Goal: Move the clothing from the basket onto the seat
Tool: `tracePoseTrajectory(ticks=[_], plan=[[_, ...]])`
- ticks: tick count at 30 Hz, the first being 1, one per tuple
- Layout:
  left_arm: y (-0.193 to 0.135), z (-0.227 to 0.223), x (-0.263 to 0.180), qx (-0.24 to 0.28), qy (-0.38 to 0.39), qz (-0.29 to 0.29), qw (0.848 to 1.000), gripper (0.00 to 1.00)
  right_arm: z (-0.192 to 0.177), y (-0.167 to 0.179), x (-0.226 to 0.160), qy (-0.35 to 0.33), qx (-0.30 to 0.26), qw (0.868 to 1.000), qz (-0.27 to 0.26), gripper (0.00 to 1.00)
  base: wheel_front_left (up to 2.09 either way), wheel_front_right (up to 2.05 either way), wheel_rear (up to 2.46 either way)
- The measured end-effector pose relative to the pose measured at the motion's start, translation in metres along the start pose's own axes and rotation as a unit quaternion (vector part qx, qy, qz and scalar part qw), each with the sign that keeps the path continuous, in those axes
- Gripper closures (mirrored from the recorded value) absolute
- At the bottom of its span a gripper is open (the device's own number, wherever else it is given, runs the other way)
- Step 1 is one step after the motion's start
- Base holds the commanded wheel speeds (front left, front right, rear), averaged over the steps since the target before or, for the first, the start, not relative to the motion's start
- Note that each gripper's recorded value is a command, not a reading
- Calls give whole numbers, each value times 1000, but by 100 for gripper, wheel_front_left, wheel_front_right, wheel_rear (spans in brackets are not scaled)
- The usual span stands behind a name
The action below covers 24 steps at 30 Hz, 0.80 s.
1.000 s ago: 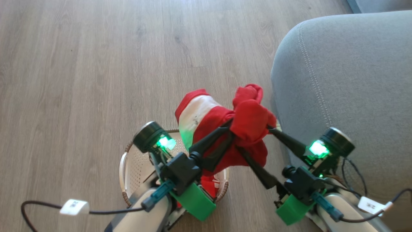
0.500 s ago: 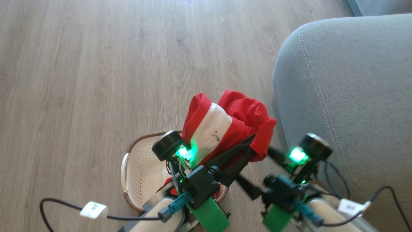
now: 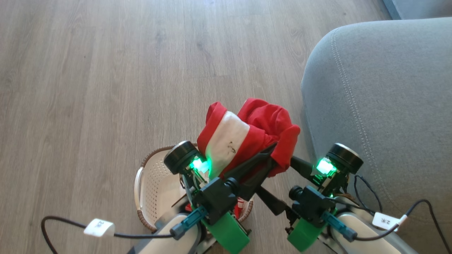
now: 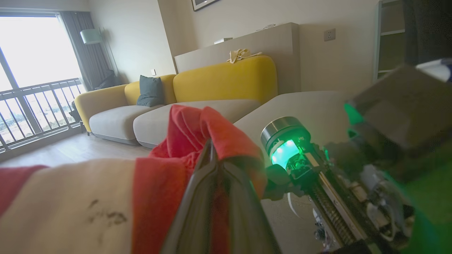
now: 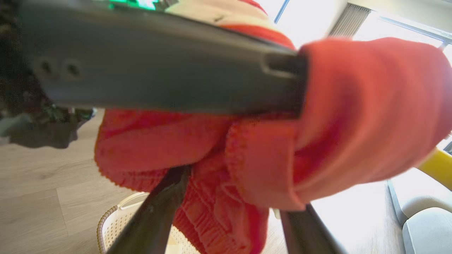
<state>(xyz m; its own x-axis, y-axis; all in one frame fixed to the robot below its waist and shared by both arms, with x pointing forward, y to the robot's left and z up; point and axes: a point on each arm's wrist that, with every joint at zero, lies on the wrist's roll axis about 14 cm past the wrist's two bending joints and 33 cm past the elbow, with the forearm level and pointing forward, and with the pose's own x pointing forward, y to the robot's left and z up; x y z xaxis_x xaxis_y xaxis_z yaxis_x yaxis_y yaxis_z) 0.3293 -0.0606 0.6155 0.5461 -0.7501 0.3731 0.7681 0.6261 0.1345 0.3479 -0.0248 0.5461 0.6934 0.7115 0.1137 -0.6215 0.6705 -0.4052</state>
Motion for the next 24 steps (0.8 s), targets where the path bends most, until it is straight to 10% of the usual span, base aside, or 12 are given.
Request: tracePoseTrajectory(ticks=[1,2,3,17,24], plan=[[-1,0,0,0,0,-1,1000,100,1,-1,0,-1,2,1000,-2,22,0,0,0],[-2,0,0,-2,1,-2,1000,100,2,-2,1,-3,6,1000,-6,82,0,0,0],[-3,-1,0,-2,1,-3,1000,100,3,-3,2,-6,13,1000,-10,100,0,0,0],[-4,-2,1,-5,1,-4,1000,96,20,-29,1,-37,54,994,-82,100,0,0,0],[5,-1,1,-3,-1,9,1000,0,26,-55,-4,-51,62,988,-133,100,0,0,0]])
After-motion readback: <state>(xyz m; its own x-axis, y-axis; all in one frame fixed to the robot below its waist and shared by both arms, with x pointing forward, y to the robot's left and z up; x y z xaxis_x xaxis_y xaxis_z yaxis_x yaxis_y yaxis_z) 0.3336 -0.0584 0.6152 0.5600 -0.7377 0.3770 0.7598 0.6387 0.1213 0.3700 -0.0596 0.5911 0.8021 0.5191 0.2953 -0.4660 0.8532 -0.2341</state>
